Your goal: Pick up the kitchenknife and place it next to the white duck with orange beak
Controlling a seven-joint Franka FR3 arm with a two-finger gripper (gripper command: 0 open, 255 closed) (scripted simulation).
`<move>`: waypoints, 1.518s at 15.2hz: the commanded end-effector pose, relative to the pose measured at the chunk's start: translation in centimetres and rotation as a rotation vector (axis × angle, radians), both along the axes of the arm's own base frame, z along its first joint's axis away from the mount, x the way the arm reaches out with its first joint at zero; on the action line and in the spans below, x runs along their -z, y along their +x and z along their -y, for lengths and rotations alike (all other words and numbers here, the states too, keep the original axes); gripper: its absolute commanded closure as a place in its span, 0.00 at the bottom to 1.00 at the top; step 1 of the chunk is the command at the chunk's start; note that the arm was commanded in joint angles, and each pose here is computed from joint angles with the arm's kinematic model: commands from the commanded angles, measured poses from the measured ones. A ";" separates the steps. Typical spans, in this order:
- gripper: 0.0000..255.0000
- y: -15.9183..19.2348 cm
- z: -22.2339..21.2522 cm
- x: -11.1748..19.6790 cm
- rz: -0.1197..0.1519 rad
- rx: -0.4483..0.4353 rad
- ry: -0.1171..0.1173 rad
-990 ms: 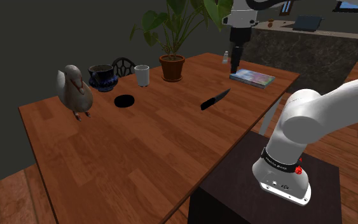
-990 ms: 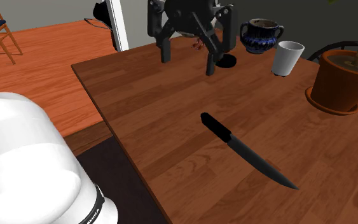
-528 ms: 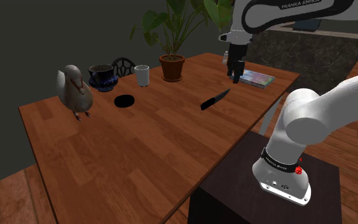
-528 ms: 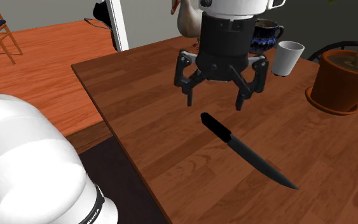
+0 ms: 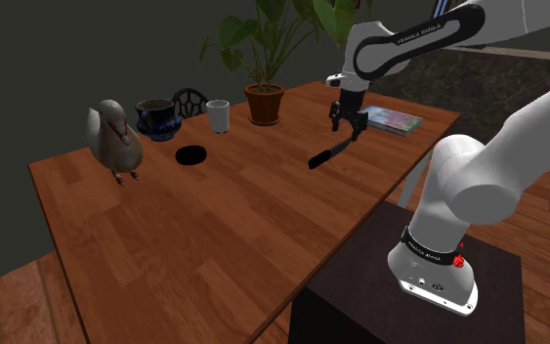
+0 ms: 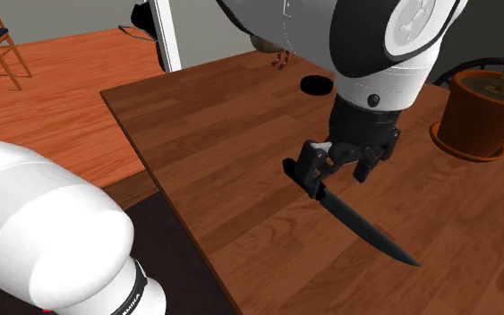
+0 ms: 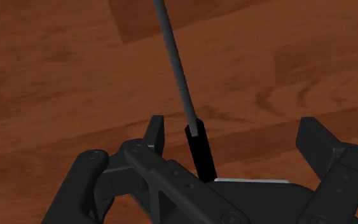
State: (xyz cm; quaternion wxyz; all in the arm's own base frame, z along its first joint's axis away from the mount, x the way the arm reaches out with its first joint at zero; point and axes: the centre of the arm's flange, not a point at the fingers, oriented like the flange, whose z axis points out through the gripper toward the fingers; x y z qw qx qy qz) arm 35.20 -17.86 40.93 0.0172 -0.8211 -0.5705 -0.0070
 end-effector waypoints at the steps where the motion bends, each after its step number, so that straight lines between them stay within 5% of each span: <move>1: 0.00 1.5 0.8 2.3 0.007 -0.139 0.010; 3: 0.00 2.9 1.2 4.0 0.011 -0.246 0.020; 11: 0.00 2.9 1.0 8.0 0.011 -0.246 0.020; 18: 0.00 2.9 1.0 8.0 0.011 -0.246 0.020; 19: 1.00 2.9 1.0 8.0 0.011 -0.246 0.020; 23: 1.00 2.9 1.0 8.0 0.011 -0.246 0.020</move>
